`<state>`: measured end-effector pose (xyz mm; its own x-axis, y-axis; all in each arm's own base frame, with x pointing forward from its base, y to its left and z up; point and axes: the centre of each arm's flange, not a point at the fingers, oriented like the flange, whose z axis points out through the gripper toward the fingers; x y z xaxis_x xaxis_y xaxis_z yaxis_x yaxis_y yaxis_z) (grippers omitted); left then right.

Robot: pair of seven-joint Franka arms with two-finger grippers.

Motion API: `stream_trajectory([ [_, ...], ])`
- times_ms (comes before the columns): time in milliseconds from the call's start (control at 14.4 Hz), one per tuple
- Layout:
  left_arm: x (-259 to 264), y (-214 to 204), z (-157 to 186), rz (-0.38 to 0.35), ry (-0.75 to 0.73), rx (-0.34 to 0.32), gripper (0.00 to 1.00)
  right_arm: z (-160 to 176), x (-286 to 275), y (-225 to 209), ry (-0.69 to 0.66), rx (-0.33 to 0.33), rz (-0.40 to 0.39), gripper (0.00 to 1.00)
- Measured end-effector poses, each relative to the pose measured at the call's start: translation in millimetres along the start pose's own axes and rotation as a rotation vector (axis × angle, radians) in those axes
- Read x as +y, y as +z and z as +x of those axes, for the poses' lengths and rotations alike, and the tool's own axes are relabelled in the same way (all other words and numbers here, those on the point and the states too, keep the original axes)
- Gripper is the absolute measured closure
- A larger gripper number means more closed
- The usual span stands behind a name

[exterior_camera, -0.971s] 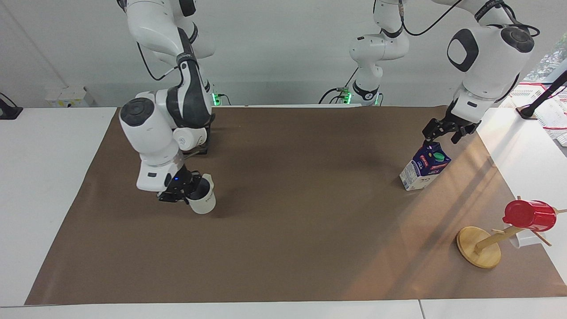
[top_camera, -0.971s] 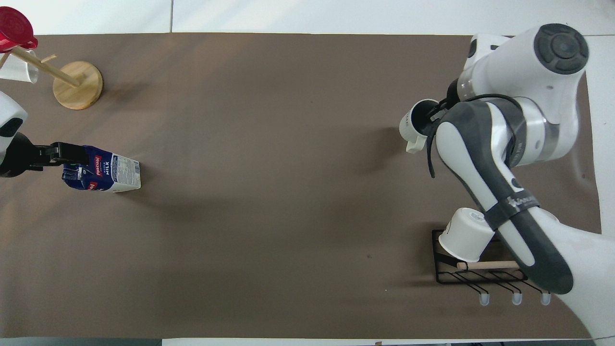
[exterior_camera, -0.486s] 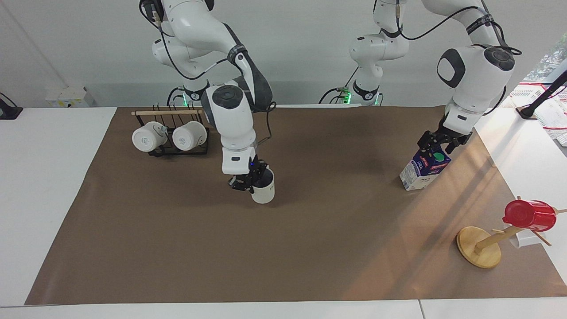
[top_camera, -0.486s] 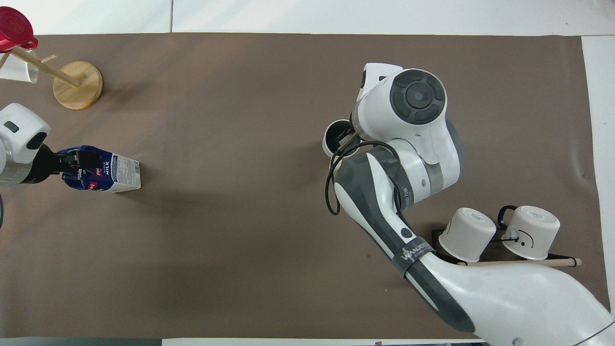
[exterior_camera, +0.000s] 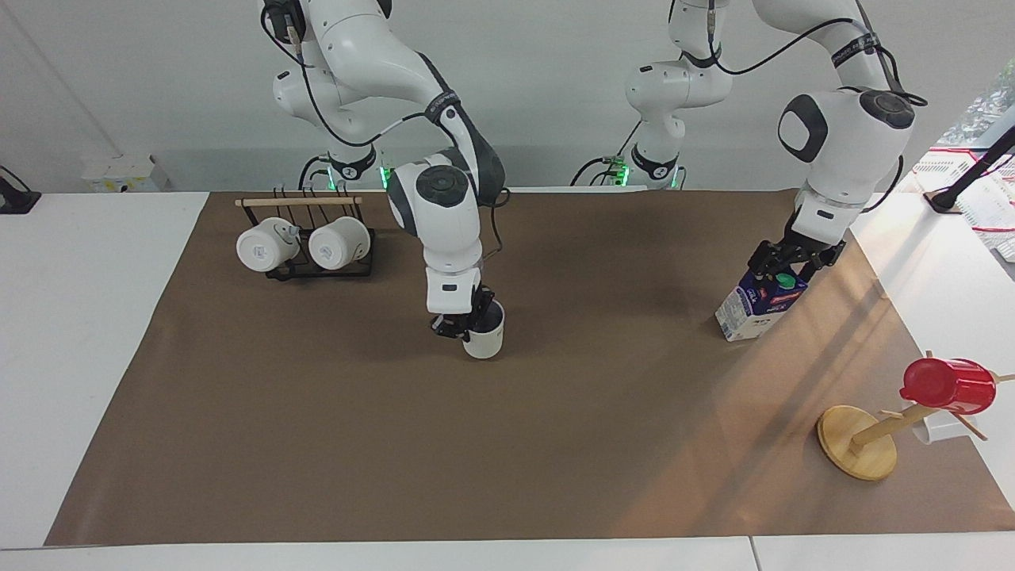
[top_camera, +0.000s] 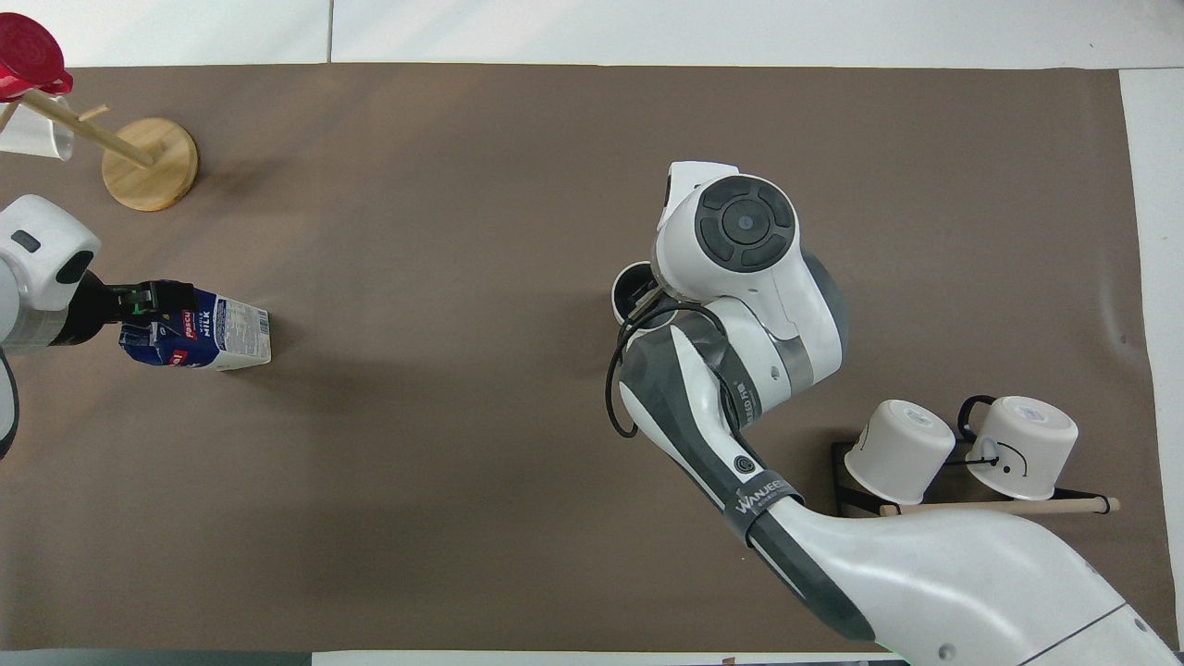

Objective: Place cup and milk on table
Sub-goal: 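Lift the mug with the right gripper while the left gripper grasps the carton, then set the mug down mid-table with the right gripper while the left lifts the carton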

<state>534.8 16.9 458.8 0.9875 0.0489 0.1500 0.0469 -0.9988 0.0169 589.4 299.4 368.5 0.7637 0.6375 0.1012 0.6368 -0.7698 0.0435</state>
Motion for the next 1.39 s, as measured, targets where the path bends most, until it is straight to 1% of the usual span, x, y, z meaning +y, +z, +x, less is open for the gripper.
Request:
stream_trajectory([
  [69,1,0,0,0.0,0.001,0.001,0.05,-1,0,2,0.0,0.002,-0.001,0.95],
  [208,2,0,0,0.0,0.004,0.002,0.31,-3,-1,5,0.0,0.009,-0.002,0.95],
  [277,2,0,0,0.0,0.005,0.003,0.41,-6,-1,7,0.0,0.012,-0.003,0.95],
  [347,3,-1,1,0.0,0.007,0.005,0.56,-9,-2,11,0.0,0.011,-0.002,0.95],
  [416,4,-3,2,-0.001,0.01,0.01,0.6,-12,-3,13,0.0,0.008,-0.001,0.88],
  [486,6,-7,4,-0.001,0.014,0.02,0.6,-12,-3,14,0.0,0.01,-0.002,0.78],
  [555,9,-14,7,-0.002,0.02,0.031,0.6,-12,-3,12,0.0,0.013,-0.002,0.66],
  [624,14,-25,11,-0.004,0.027,0.038,0.6,-11,-2,8,0.013,0.021,-0.004,0.56],
  [694,21,-38,14,-0.005,0.04,0.036,0.6,-10,-1,-1,0.054,0.036,-0.006,0.45],
  [763,32,-52,16,-0.008,0.059,0.034,0.6,-8,0,-13,0.111,0.057,-0.008,0.33],
  [832,47,-63,18,-0.005,0.088,0.035,0.6,-7,1,-28,0.173,0.077,-0.009,0.23],
  [902,66,-70,17,0.007,0.118,0.038,0.6,-7,4,-45,0.236,0.09,-0.009,0.11],
  [971,87,-72,14,0.016,0.141,0.04,0.6,-9,10,-63,0.293,0.094,-0.009,0.01],
  [1040,108,-72,10,0.016,0.154,0.039,0.6,-12,19,-80,0.351,0.092,-0.01,0.0],
  [1179,151,-71,0,0.007,0.132,0.037,0.6,-23,49,-115,0.453,0.084,-0.03,0.0],
  [1387,232,-65,-24,0.022,0.084,0.042,0.6,-53,110,-161,0.569,0.066,-0.059,0.0],
])
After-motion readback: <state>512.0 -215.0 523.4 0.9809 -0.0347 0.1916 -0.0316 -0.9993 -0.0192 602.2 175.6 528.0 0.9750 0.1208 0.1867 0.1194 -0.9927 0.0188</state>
